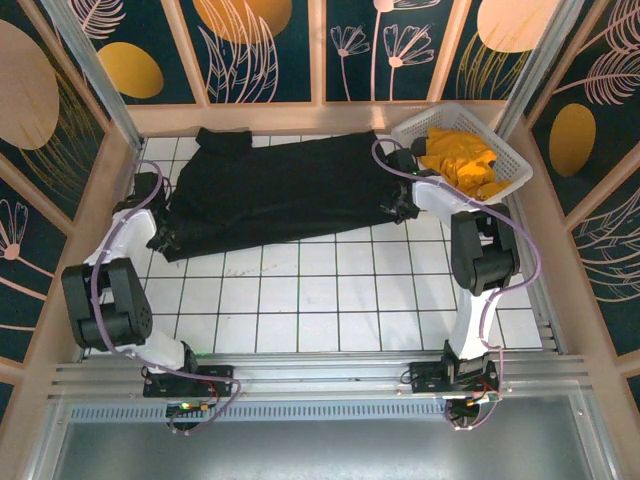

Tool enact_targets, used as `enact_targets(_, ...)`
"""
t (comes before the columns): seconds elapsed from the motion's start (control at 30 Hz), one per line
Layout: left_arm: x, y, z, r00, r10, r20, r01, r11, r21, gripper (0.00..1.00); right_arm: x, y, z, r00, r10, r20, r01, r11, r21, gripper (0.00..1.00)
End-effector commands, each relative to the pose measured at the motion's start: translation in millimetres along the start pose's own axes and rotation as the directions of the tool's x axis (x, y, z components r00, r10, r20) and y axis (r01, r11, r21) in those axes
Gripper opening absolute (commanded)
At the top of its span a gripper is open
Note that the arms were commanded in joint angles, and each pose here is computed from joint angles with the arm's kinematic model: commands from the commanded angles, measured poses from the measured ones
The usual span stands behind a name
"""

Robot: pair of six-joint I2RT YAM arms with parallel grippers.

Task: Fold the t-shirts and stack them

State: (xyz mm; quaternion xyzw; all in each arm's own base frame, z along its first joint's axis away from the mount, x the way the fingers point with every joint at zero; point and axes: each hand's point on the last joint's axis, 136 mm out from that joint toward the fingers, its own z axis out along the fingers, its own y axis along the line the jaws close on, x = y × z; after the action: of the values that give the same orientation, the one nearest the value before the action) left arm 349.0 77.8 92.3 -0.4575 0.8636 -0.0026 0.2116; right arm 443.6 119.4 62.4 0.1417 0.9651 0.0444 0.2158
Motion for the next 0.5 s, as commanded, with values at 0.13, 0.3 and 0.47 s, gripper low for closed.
enact_targets(0.13,48,-46,34,0.977,-0.043,-0.207,0.072,0.988,0.135,0.35,-9,12,25,0.999,-0.043,-0.024,0.043,0.999,0.002,0.35)
enact_targets(0.3,52,-24,71,0.979,-0.058,-0.194,0.057,0.998,-0.007,0.30,-6,3,46,0.997,-0.048,-0.053,0.051,0.997,0.055,0.35)
enact_targets(0.47,68,11,74,0.980,-0.073,-0.187,0.053,0.993,-0.107,0.30,29,-19,58,0.988,-0.034,-0.151,0.053,0.991,0.126,0.35)
